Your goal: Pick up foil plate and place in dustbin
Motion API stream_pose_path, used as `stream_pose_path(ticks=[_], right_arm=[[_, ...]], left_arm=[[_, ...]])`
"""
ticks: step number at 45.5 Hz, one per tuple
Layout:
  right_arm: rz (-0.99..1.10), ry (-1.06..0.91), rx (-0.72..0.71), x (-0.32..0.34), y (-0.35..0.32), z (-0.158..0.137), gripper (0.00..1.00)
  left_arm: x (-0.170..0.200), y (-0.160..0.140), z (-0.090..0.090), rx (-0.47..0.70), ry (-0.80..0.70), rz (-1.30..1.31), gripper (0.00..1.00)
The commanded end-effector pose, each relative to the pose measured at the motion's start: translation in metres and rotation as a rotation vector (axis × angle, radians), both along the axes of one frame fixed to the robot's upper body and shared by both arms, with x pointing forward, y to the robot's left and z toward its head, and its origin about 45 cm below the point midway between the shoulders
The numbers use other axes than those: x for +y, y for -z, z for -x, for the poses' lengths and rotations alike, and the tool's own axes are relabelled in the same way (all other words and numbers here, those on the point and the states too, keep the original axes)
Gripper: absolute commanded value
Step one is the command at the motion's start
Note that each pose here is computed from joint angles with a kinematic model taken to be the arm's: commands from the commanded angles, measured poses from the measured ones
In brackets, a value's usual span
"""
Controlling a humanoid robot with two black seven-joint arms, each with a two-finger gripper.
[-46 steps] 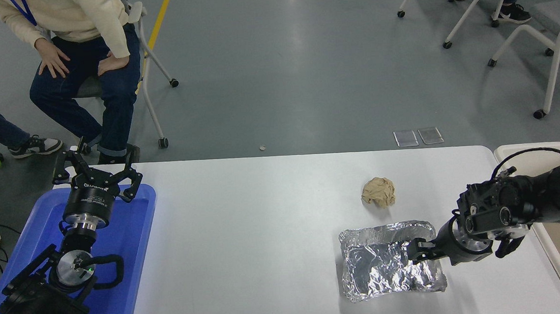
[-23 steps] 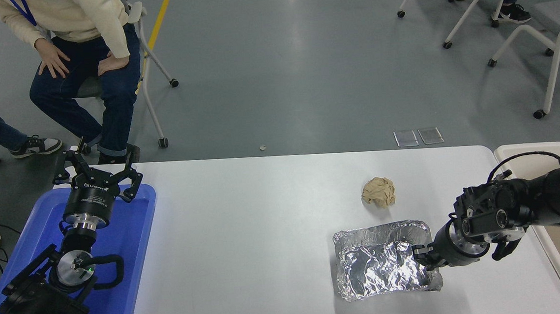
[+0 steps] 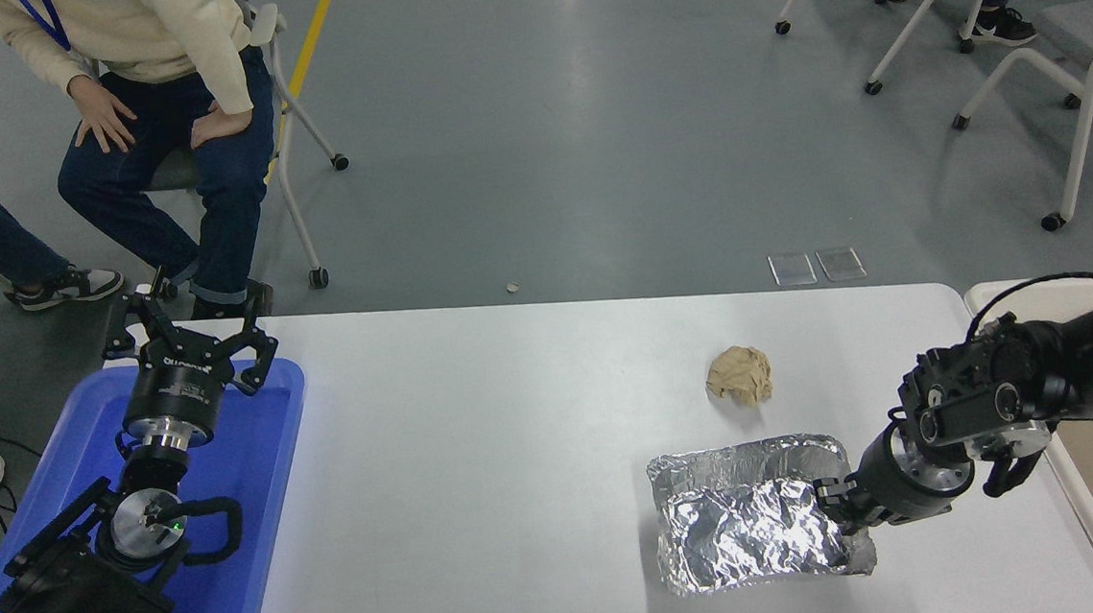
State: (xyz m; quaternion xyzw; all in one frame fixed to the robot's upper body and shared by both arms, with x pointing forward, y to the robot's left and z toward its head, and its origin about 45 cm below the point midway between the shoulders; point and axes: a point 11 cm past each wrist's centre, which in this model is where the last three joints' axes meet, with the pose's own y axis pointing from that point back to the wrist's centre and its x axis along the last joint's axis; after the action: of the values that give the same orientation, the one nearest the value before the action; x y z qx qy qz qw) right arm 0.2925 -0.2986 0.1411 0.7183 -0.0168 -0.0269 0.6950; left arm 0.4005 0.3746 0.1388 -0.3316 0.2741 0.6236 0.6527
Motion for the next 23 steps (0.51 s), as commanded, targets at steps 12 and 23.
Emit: stream_pose_path(ticks=[12,23], right_arm=[[-0.004,-0.05,0.115,0.013,-0.15,-0.018,0.0],[0.005,-0.053,-0.055,0.022,-0.215,-0.037,0.0]], left_arm=[[0.0,0.0,0.0,0.001,0.0,-0.001,1.0],[0.0,0.0,0.0,0.001,0.0,-0.001,1.0]])
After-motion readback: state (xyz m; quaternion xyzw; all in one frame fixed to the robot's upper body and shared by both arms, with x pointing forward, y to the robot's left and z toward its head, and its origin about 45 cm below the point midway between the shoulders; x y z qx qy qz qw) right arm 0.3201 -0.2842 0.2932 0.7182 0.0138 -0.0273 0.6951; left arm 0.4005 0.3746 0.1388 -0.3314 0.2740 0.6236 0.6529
